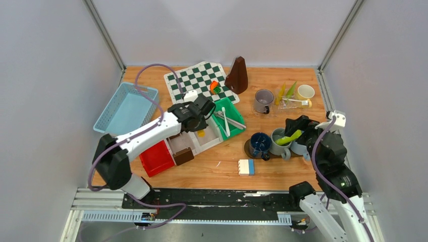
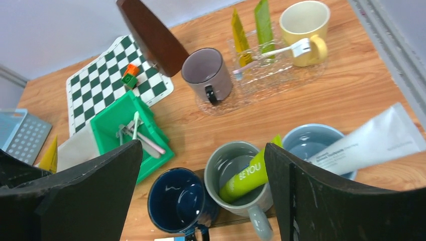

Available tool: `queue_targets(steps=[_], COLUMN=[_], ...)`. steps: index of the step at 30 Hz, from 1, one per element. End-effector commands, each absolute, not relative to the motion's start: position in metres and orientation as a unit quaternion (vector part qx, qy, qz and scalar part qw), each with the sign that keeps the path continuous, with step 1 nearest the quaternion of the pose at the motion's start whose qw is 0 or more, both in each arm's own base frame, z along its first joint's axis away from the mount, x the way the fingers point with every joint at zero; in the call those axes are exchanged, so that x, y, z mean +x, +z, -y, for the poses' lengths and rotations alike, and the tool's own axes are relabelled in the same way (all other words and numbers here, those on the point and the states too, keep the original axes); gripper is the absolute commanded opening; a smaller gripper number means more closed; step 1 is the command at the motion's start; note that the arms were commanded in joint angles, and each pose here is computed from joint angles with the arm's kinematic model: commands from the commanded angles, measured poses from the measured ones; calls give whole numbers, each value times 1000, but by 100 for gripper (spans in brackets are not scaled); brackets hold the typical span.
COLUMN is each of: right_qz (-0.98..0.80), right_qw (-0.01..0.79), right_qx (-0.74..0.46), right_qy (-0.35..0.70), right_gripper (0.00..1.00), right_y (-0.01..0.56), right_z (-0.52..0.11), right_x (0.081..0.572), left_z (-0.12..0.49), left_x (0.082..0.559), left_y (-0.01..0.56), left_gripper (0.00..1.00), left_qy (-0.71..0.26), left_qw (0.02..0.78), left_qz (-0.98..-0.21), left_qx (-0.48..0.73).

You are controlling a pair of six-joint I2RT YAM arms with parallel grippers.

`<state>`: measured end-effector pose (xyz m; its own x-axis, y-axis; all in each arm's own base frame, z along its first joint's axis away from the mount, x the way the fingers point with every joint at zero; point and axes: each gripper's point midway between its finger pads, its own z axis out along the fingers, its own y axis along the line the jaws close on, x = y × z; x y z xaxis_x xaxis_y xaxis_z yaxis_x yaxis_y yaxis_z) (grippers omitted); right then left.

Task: Prepare toiletry sets of a toothbrush and toothpaste on the tray
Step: Pick up the toothpaste from the storage box.

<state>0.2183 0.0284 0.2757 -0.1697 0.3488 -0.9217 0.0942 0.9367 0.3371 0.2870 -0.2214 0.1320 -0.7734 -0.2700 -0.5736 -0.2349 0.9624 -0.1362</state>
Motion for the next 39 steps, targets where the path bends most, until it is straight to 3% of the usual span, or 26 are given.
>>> queue_targets(steps=[1,15,39], right_qz=[-754,-783,-780], right_qw=[625,541,477], right_qx=[114,65,79], right_qy=[168,301,398], right_gripper=[93,92,91], right_y=[300,307,313], right_z=[-58,-125,-165], right_x=[228,243,255], left_z=[229,268,379], left_x=[300,283,208], left_y=[183,268,272], left_gripper=[9,9,13], left_qy=[-104,-169,-187], left_qw=[403,599,655], left_qz=[-901,-778,-657], left_qx=[-121,87,324])
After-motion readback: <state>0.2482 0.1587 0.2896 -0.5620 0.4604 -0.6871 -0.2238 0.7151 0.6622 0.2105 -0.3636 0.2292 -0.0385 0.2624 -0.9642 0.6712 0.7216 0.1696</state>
